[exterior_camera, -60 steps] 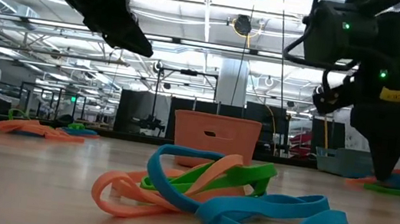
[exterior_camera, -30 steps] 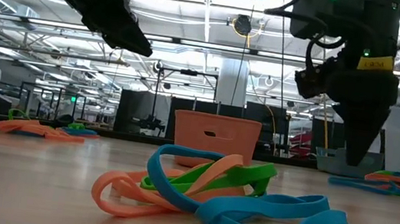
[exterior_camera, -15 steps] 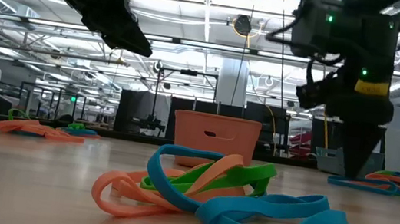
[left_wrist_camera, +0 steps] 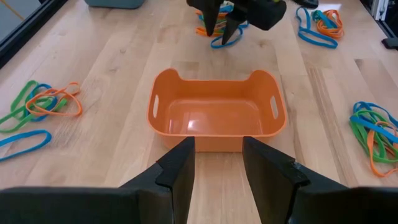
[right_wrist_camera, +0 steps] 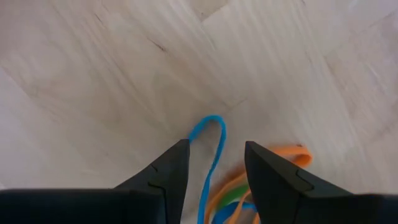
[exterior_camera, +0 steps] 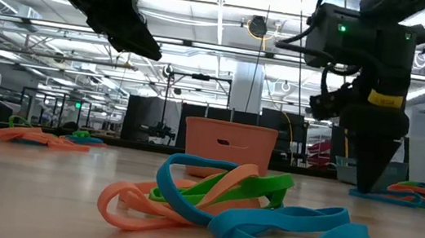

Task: Sort rubber bands into baskets
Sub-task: Put the blue rubber band into the orange bin

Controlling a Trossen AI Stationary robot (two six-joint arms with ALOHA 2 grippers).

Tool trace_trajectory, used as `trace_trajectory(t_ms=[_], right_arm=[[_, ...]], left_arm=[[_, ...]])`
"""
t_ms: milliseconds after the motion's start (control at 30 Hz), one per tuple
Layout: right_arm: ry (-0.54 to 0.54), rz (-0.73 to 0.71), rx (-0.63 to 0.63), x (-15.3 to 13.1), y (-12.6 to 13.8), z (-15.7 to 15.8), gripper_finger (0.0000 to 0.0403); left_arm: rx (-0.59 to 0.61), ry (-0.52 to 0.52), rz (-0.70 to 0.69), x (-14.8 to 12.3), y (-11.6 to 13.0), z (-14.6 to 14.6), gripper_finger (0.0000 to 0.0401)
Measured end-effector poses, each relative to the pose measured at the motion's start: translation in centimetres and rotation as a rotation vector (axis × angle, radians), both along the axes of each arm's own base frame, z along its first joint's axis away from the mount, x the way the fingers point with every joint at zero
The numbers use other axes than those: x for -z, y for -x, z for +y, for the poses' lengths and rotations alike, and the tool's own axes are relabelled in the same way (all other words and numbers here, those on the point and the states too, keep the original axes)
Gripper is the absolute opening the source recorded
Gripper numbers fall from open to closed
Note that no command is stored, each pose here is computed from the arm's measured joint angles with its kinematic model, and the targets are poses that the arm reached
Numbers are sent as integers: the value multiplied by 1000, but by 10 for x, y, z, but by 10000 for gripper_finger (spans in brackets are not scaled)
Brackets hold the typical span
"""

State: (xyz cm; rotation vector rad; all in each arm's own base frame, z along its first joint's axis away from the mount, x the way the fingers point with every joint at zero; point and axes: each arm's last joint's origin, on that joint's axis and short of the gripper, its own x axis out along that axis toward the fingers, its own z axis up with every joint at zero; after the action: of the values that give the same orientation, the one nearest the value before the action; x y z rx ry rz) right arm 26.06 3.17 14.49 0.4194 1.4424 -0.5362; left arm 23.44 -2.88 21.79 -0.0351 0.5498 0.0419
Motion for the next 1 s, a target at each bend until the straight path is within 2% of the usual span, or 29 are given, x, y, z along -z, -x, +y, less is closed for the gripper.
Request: trace_trajectory(t_ms=[133,233,500,767,900,1000], right_arm=[[-25,9,17,5,4,0,145],[-35,14,8,5,5,0,127],[-47,9,-44,4,3,1,9],[-51,-76,-95,-23,-20,5,2],[-56,-170,-146,-44,-36,15,1],[-61,-303,-195,-62,-51,23,1]], left_arm=[[0,0,1,0,0,0,143],[0,0,1,0,0,0,143],[0,-1,0,0,0,0,143],[35,-41,23,0,4,-2,143],[37,-50,3,-4,12,-3,143],[42,-57,-47,-2,20,-2,143]])
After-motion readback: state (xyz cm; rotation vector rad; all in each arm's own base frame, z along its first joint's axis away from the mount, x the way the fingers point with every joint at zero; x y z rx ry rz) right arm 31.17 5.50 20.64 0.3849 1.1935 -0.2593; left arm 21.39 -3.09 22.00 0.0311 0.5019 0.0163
